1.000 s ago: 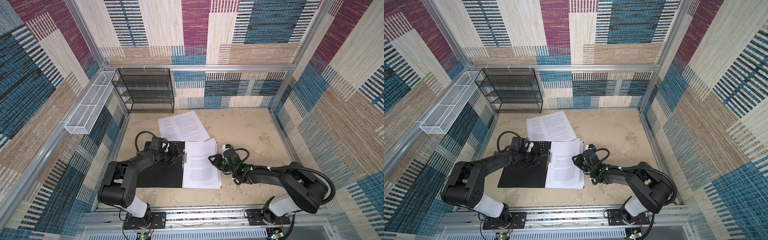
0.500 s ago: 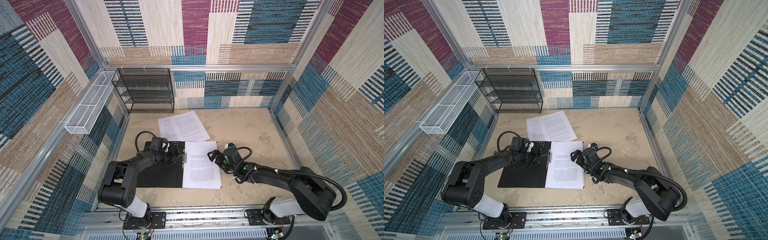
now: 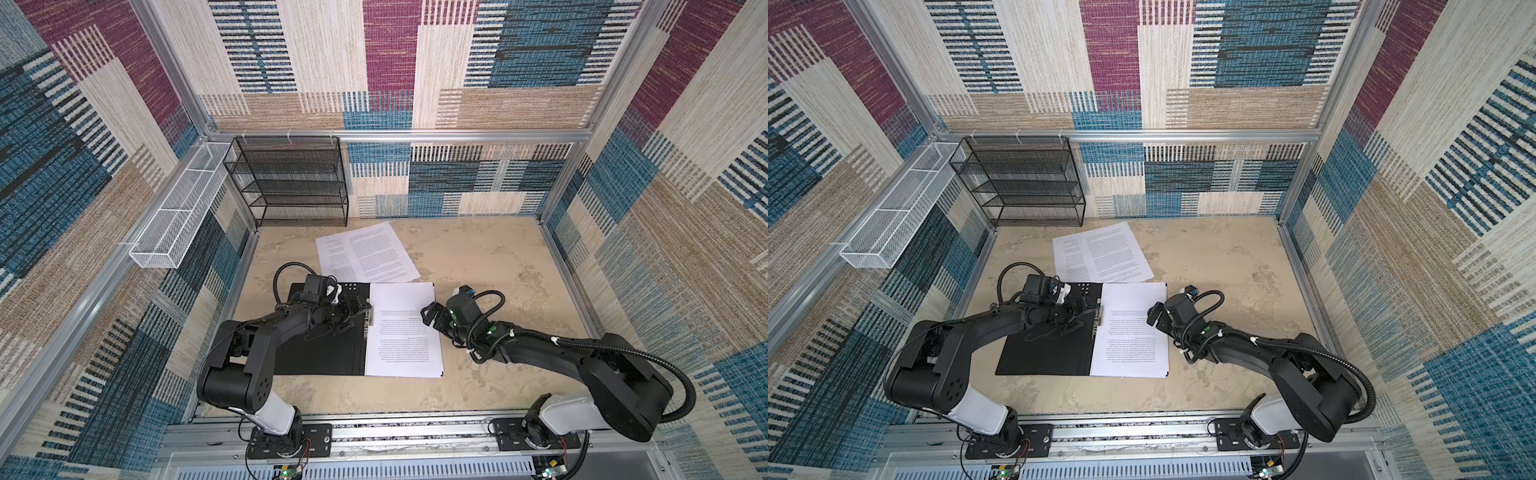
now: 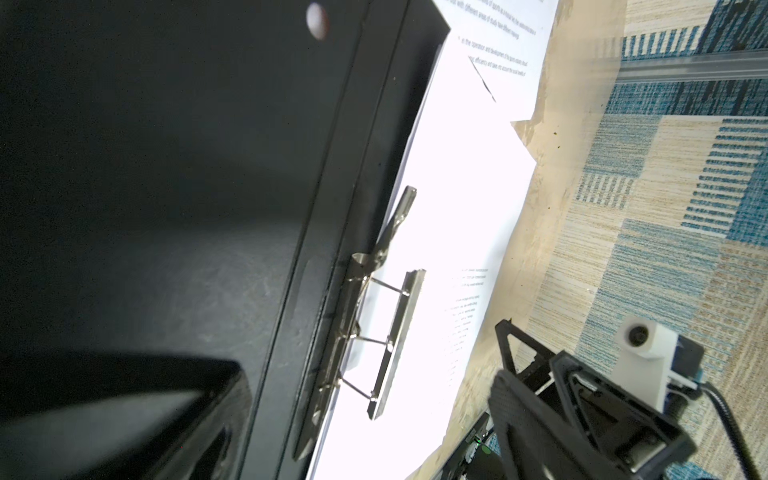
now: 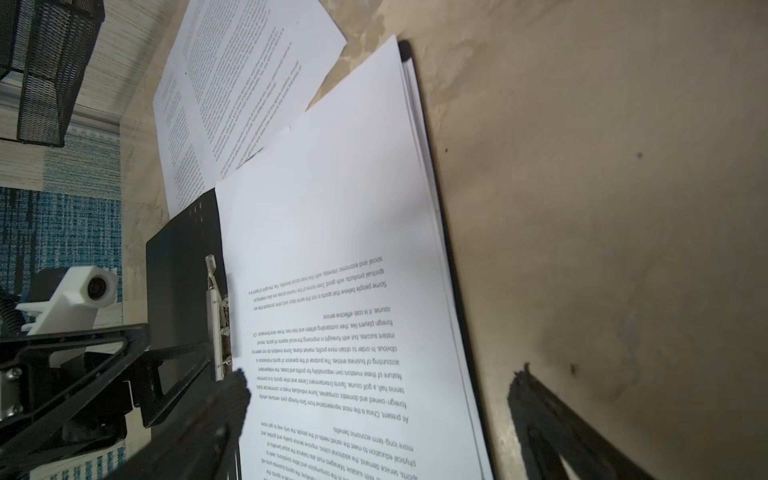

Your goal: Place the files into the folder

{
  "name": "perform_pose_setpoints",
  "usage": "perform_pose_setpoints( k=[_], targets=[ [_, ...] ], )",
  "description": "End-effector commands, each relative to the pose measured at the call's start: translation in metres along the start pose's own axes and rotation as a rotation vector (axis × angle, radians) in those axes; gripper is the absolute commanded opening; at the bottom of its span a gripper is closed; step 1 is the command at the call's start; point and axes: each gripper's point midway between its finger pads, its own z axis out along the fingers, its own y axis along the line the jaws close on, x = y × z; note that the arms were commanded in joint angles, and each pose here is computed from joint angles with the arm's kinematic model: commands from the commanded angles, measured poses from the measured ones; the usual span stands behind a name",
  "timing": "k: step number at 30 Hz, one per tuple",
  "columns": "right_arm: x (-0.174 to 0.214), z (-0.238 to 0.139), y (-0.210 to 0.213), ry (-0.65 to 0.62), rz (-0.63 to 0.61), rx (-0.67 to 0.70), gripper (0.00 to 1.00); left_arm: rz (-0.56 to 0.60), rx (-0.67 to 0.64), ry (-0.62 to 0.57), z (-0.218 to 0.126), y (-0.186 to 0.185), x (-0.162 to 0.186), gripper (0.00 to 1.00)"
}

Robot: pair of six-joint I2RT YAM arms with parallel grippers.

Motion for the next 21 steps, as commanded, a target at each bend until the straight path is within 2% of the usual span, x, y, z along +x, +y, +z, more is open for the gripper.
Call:
perform_pose_setpoints(
  k=[1,9,13,16,21],
  targets=[
    [-0.017,-0.001,0.012,-0.013,-0.057,-0.047,1.0,-0.112,-0.251,0.111,0.008,0.056,0.044,0.94],
    [-0.078,-0.007,0.024,-0.097,-0.136,-0.051,1.0,-0.04,-0.286,0.214,0.039,0.044,0.088,0.93],
    [-0.095,0.0,0.036,-0.104,-0.18,-0.073,1.0,-0.034,-0.277,0.222,0.042,0.032,0.096,0.92],
    [-0.105,0.015,0.046,-0.08,-0.224,-0.096,0.99,0.02,-0.297,0.157,0.024,0.014,0.081,0.92],
    [-0.123,0.048,0.06,-0.034,-0.312,-0.132,1.0,0.158,-0.28,-0.026,-0.022,-0.049,0.034,0.92]
  ],
)
